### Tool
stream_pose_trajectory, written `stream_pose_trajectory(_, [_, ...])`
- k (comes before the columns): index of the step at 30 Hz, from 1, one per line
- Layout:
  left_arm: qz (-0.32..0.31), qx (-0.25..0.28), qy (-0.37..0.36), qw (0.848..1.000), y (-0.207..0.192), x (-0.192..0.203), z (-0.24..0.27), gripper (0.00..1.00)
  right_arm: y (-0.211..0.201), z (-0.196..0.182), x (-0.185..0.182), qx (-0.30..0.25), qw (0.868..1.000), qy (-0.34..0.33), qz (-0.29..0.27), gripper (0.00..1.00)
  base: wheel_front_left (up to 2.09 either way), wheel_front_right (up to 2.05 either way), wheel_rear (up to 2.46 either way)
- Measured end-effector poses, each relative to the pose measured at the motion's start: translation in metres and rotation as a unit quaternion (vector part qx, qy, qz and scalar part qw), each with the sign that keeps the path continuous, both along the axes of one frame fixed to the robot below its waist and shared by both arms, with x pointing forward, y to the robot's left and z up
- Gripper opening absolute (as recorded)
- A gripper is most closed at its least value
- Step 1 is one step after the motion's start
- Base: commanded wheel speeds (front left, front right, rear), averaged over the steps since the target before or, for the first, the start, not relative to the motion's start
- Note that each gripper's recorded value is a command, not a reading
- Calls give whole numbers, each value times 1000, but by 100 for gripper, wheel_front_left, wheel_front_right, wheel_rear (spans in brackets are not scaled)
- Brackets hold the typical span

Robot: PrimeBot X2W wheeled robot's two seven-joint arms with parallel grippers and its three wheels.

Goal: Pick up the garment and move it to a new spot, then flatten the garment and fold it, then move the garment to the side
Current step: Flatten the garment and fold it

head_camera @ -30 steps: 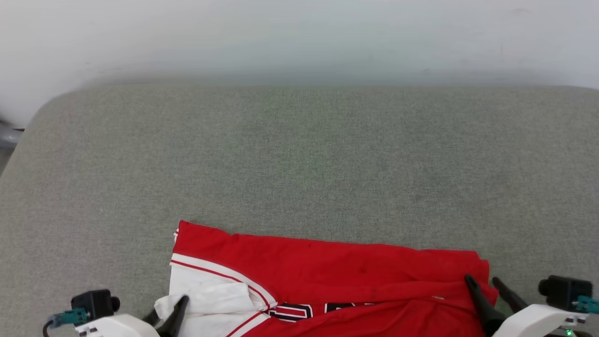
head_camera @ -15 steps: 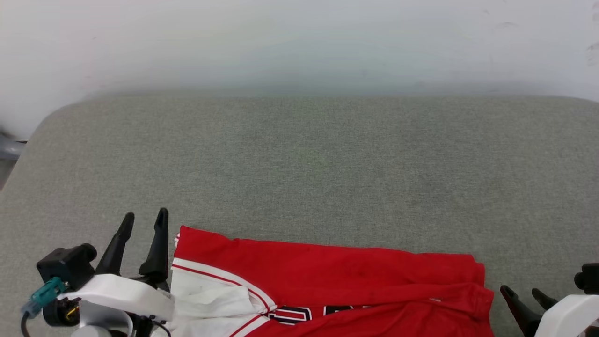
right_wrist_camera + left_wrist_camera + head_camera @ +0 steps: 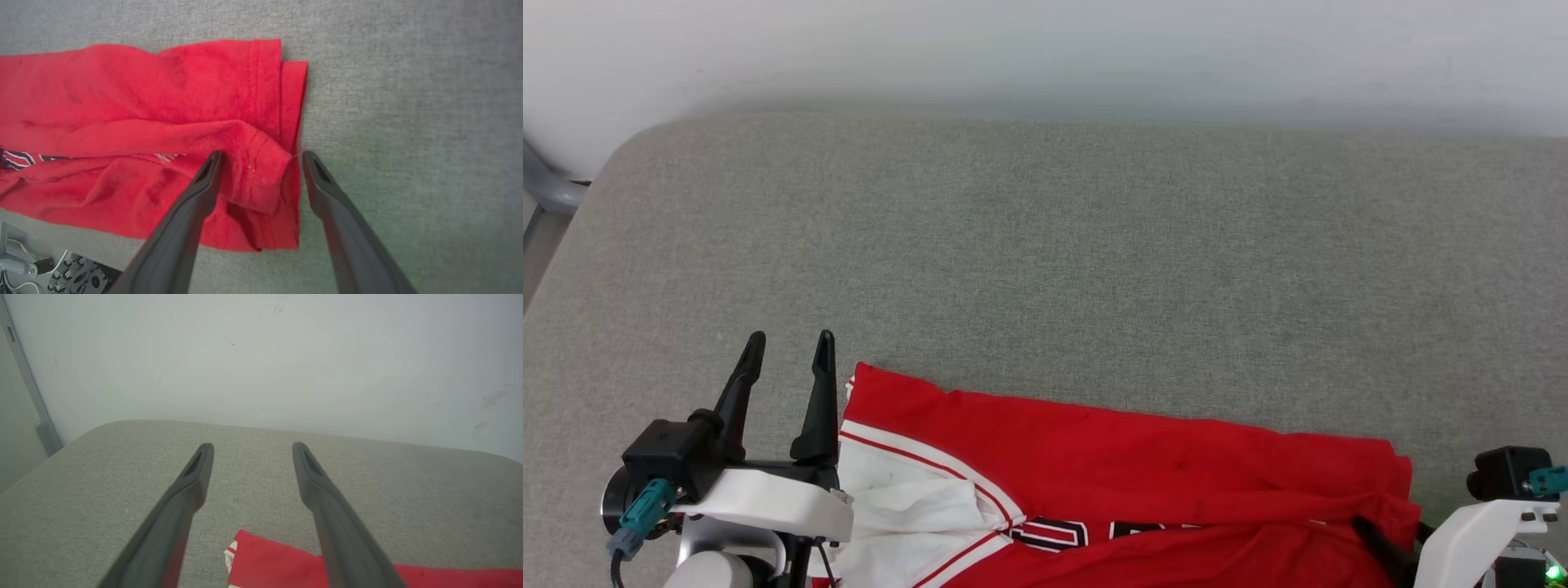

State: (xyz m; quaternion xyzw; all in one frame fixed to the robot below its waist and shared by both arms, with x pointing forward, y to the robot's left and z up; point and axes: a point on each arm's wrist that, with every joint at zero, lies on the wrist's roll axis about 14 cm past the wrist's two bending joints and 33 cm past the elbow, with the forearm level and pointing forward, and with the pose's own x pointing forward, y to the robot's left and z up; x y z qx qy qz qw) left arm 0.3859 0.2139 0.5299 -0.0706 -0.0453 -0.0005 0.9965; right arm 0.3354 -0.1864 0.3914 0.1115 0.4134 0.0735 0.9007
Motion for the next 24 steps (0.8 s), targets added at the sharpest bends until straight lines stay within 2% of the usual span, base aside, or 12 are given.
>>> stream_pose_trajectory(9, [3,2,13,1000,-2,4,-12,100,24,-33,-4,28,997,69,31,100,0,0,0])
stream_pose_trajectory(10, [3,3,14,1000,-2,5,-13,100,26,-33,-4,30,996,71,34,50,0,0,0])
stream_pose_trajectory(11, [3,6,13,1000,-2,5,-13,100,27,-33,-4,33,996,69,35,36,0,0,0])
stream_pose_trajectory(12, [3,6,13,1000,-2,5,-12,100,28,-32,-3,34,996,68,37,0,0,0,0])
stream_pose_trajectory(17, [2,11,5,1000,-3,4,-8,100,37,-21,1,41,997,43,51,0,0,0,0])
stream_pose_trajectory(24, [-9,17,-5,1000,-10,-2,-2,100,18,6,9,28,999,-9,34,0,0,0,0])
